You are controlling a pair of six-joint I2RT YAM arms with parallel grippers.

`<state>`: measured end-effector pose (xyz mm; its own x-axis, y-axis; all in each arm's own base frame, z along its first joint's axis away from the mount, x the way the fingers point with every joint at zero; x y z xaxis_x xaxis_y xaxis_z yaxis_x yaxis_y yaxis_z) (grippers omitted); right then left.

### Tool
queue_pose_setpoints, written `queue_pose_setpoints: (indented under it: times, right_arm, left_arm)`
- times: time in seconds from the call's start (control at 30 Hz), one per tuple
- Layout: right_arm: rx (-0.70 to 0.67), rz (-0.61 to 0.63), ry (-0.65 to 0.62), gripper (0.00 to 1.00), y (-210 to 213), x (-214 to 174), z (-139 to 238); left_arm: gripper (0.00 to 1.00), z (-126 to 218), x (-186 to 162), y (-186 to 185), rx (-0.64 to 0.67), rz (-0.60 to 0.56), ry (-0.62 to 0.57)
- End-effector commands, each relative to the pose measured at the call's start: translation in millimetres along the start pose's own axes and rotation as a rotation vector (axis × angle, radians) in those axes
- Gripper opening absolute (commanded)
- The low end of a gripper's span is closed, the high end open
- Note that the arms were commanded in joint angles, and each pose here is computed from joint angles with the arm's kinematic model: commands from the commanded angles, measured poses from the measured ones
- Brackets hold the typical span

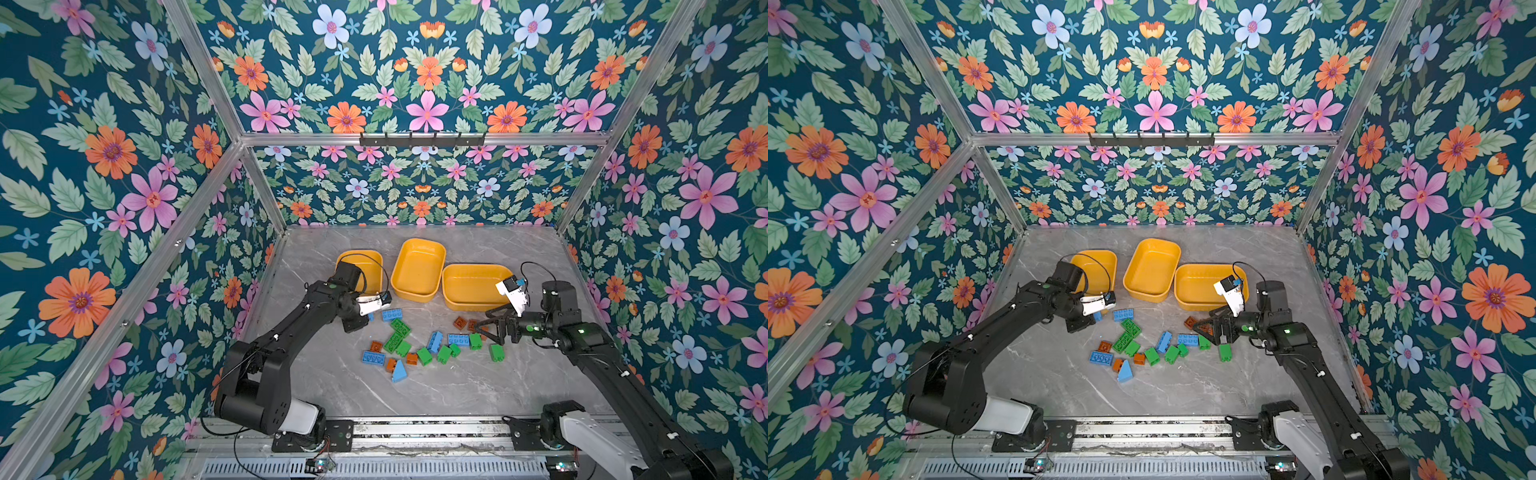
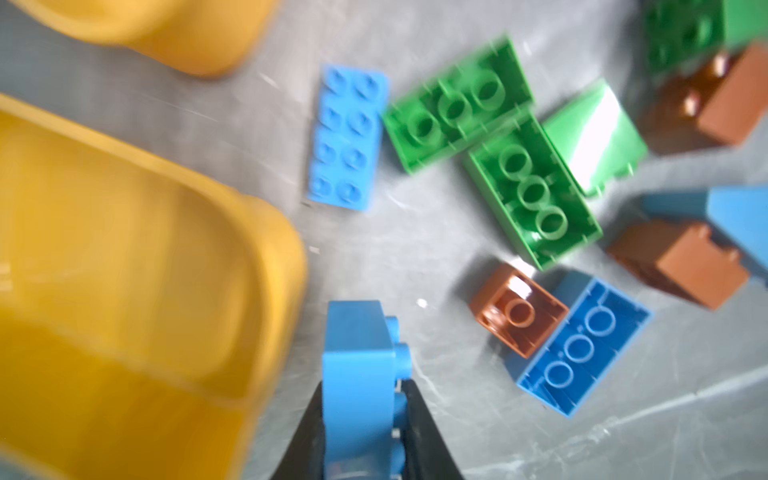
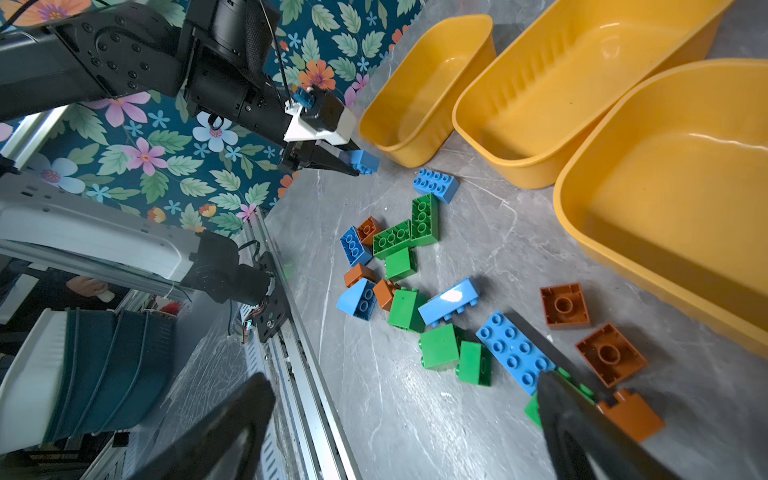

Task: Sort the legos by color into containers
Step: 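Carry blue brick into the yellow bin nearest left gripper and release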

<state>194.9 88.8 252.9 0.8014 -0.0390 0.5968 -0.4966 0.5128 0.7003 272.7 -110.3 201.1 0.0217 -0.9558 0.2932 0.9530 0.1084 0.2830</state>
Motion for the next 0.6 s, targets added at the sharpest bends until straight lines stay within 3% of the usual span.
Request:
queue_pose_setpoints:
  times: [0.0, 0.17, 0.3, 0.57]
  right_arm:
    - [0.048, 0.014, -0.023, 0.99, 5, 10, 0]
    - [0.05, 0.023, -0.032, 0.99, 6, 15, -1]
    - [0.046, 0.022, -0.034, 0.99, 7, 17, -1]
    - [0.022, 0.008, -0.037, 0.99, 4, 16, -1]
  left_arm:
    - [0.13, 11, 6, 27, 0.069, 0.165, 0.023]
    - [0.12, 4, 7, 72, 0.231, 0.323, 0.022]
    - [0.11, -16, -5, 106, 0.371, 0.493, 0.1]
    - [0.18, -52, -15, 145, 0.513, 0.762, 0.128]
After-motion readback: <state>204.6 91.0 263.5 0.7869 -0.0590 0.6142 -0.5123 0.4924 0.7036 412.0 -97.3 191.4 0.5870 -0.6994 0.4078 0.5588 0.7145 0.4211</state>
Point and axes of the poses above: each gripper's point midway between its finger pads, its own z axis back along the fingers, its own y axis along the line the jaws close on, x = y × z, the point moved 10 cm from there along z, back along the fingers, and after that the axes turned 14 degrees about -z, right-handed, at the moved point
